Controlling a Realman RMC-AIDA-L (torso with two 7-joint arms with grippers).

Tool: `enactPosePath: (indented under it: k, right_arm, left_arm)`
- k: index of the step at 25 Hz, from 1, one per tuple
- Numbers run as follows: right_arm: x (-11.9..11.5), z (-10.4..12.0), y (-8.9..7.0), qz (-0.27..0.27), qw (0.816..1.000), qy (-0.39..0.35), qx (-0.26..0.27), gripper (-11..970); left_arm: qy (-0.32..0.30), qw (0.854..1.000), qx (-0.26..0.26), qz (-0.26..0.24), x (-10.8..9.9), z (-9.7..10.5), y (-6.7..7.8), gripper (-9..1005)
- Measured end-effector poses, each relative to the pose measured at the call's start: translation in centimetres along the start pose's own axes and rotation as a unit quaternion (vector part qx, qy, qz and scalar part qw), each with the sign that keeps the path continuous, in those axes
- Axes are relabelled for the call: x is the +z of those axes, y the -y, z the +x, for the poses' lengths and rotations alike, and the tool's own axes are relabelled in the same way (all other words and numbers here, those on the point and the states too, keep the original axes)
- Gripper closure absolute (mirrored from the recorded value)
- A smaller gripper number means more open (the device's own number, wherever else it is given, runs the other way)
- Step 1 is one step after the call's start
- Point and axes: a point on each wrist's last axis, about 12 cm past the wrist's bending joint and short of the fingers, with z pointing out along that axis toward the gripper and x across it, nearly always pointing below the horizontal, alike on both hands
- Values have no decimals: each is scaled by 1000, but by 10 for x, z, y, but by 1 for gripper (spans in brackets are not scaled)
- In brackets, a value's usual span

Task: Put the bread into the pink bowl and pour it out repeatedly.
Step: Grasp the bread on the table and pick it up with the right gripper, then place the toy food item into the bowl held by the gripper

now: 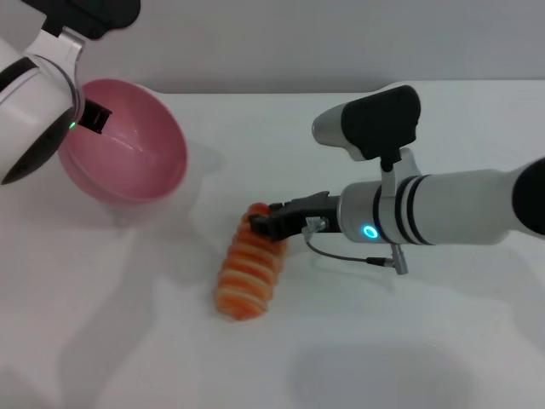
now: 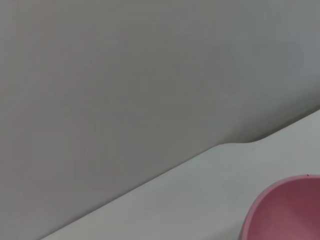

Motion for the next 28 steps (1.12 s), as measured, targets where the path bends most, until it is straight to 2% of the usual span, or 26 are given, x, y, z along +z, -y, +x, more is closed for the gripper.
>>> enactPosePath:
  k: [9,17,20,28]
  right_arm:
    - [-33,-9,3,10,999,48,-10,669]
    - [-73,-30,-9,28,995,92,-39,702]
    - [-91,-44,-15,41,991,111,-62,715]
    - [-120,-69,-31,53,982,151,-104,778]
  left_arm:
    - [0,1000,0,7,0,2,3,949]
    - [-8,1000,1,11,2,5,6,949]
    - [-11,999,-2,35,2,7,14,949]
    - [-15,999,-2,49,4,12,21,949]
